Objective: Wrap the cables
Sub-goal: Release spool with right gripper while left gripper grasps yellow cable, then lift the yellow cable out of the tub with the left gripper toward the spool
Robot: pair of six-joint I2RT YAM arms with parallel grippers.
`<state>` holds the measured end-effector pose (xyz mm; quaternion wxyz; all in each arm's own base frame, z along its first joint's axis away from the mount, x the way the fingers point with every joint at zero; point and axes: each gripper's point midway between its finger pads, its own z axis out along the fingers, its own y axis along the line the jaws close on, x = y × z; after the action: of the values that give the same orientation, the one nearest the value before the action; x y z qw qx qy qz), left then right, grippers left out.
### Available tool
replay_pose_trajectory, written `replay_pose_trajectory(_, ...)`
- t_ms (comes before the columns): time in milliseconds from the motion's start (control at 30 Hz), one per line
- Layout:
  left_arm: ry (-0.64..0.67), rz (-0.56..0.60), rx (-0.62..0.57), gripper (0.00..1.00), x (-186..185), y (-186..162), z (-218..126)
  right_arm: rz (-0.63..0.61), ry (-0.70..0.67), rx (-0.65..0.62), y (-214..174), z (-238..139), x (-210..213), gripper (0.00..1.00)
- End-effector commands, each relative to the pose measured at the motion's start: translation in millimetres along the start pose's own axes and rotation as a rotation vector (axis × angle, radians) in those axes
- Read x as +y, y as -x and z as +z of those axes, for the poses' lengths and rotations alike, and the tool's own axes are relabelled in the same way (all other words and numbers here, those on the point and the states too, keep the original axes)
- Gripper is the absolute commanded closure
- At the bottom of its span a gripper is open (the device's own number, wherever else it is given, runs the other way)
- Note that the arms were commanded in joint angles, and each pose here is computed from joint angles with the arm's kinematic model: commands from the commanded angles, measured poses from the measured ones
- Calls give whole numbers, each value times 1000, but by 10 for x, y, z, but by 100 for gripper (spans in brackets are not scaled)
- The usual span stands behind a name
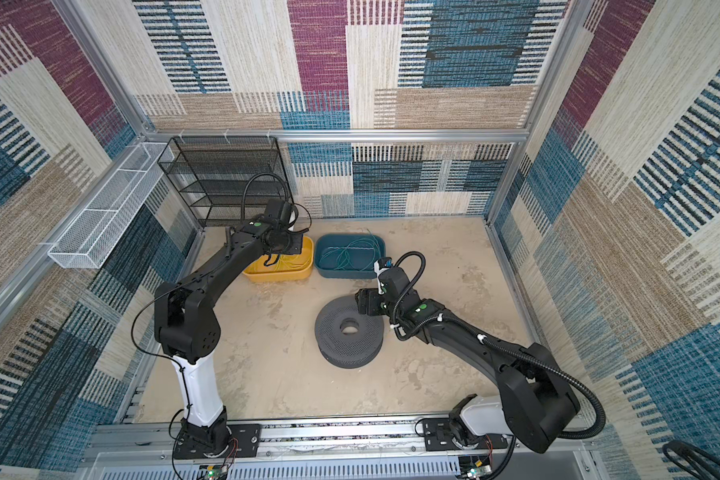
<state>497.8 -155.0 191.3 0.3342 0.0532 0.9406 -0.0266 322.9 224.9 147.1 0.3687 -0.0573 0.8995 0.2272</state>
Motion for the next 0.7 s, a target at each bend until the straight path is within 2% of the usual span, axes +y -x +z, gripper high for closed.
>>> replay_pose_trajectory(0,-17,30,-55,100,-36,122,-306,3,37,-44,142,-58,98,13)
replay_pose_trajectory(367,-100,22,-152,100,-109,124,-1019,5,73,-67,236,-145,190,14)
replay_pose_trajectory(467,-192,20,-196,100,-224,55,-1211,-2,76,-84,311,-195,219,14)
replay_pose_trajectory(667,-436,-32,-367,100,-444,-175,-1686,-7,140,-135,518,-335,389,16)
